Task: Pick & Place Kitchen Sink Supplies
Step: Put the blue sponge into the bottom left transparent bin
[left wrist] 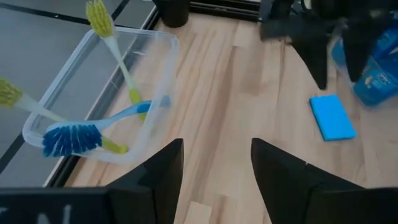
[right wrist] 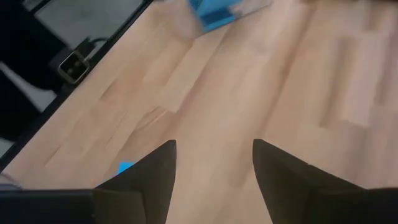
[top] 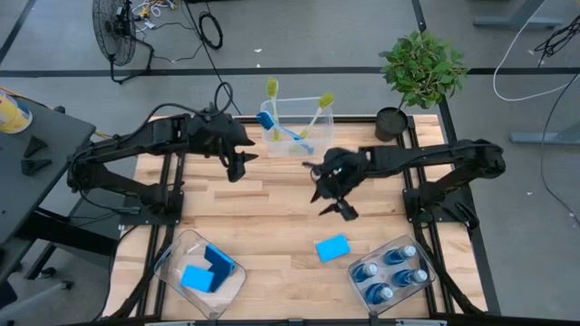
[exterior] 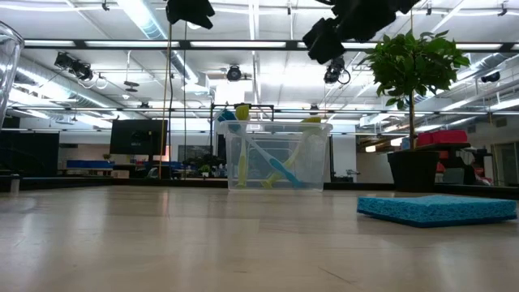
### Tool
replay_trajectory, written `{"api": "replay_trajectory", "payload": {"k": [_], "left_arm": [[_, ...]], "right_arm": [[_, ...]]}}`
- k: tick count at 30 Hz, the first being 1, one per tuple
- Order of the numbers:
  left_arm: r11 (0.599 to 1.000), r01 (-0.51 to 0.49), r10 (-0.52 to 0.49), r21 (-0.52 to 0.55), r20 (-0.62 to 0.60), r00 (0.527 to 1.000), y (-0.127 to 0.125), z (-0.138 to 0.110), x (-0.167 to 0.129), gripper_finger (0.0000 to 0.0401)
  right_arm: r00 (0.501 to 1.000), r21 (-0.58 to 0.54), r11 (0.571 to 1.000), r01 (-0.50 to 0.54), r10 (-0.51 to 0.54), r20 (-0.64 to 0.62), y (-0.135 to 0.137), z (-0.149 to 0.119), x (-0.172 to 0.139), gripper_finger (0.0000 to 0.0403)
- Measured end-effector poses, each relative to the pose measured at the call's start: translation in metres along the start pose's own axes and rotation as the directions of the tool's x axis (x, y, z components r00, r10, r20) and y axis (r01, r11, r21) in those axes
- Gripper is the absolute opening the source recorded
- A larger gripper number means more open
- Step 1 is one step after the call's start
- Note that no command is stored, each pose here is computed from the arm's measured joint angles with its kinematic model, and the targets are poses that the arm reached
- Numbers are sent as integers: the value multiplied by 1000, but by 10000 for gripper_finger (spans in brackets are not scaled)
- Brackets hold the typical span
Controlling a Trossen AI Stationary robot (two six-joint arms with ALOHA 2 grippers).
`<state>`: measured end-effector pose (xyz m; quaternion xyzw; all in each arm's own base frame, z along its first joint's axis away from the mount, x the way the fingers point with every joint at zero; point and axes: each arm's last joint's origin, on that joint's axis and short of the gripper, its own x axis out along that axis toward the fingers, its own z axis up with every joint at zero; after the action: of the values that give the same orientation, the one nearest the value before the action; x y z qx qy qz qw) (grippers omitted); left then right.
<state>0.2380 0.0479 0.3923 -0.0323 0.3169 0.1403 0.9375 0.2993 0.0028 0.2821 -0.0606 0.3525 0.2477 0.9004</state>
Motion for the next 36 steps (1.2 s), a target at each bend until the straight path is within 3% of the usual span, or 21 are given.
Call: {"api": "replay_trajectory", "payload": {"k": [8,17,25,36], "left_arm": [[1000,-21,21,-3,0,1000,3,0,0,192],[994,-52,51,94,11,999,4,1,0,192],[994,-53,51,92,28,998,4,3,0,192],[998,-52,51,45,28,998,4,3,0,193]], "right_arm": [[995,14,996,-94,94,-42,3,-4,31,212],[980,55,985,-166,171,-102,18,-8,43,212],[958,37,985,-167,171,-229,40,-16,84,212],[904,82,985,-151,171,-391,49,-42,134,212]]}}
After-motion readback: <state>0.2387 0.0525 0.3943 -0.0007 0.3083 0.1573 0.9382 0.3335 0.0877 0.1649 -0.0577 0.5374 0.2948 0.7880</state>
